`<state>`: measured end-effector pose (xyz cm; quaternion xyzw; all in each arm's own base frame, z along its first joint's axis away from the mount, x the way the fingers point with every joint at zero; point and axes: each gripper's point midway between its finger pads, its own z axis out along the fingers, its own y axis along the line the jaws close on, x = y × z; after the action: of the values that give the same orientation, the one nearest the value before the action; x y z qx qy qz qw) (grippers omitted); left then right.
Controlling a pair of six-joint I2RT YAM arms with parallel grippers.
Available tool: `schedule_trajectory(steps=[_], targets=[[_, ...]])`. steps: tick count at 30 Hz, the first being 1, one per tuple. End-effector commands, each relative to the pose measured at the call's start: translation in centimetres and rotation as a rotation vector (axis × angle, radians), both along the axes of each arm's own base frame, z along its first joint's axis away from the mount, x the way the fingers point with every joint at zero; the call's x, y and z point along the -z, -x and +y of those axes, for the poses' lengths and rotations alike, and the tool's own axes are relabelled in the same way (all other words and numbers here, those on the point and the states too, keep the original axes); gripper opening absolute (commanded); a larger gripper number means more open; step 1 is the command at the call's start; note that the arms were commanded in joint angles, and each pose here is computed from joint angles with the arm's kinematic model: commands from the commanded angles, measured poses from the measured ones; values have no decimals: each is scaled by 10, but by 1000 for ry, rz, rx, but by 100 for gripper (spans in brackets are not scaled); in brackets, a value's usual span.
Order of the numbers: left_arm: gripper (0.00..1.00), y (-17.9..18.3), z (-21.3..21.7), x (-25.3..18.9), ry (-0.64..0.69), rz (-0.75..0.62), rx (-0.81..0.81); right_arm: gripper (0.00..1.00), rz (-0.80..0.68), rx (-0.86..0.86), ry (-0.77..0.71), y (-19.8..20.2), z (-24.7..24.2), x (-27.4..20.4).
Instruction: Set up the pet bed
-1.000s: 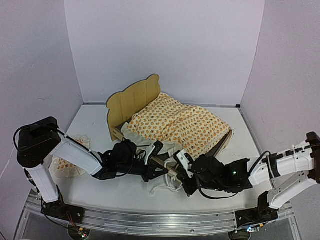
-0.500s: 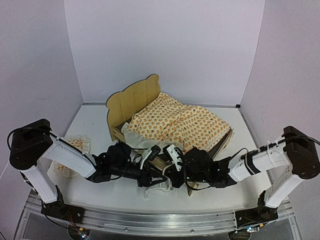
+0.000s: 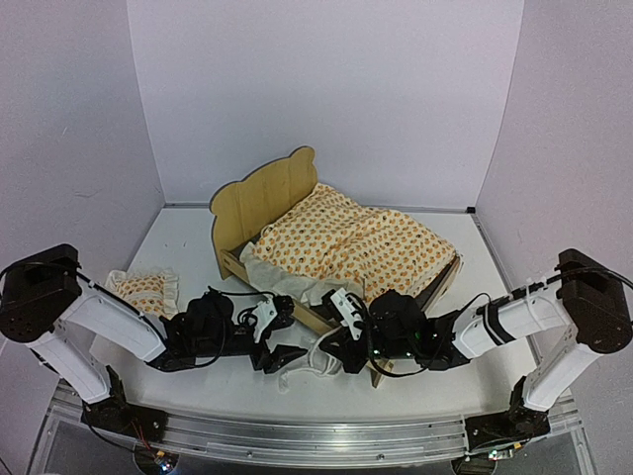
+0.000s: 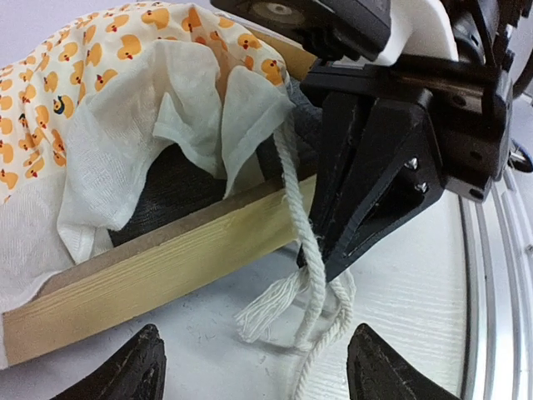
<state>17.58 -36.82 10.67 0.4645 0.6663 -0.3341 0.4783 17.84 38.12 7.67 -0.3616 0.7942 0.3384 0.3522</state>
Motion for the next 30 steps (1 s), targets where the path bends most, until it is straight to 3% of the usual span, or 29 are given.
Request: schedule_trajectory(steps=[1, 4, 10, 24, 30], targets=[[73, -7, -19, -24, -1, -226, 122, 0, -25, -19, -61, -2, 7, -19], [69, -5, -28, -25, -7, -222, 189, 0, -20, -29, -68, -1, 9, -21], [51, 0, -43, -11, -53, -183, 276, 0, -20, -31, -72, 0, 9, -22], [50, 10, -32, 3, -59, -58, 388, 0, -26, -38, -85, 2, 7, -28], [29, 2, -32, 7, -83, -54, 380, 0, -29, -45, -90, 2, 7, -31]])
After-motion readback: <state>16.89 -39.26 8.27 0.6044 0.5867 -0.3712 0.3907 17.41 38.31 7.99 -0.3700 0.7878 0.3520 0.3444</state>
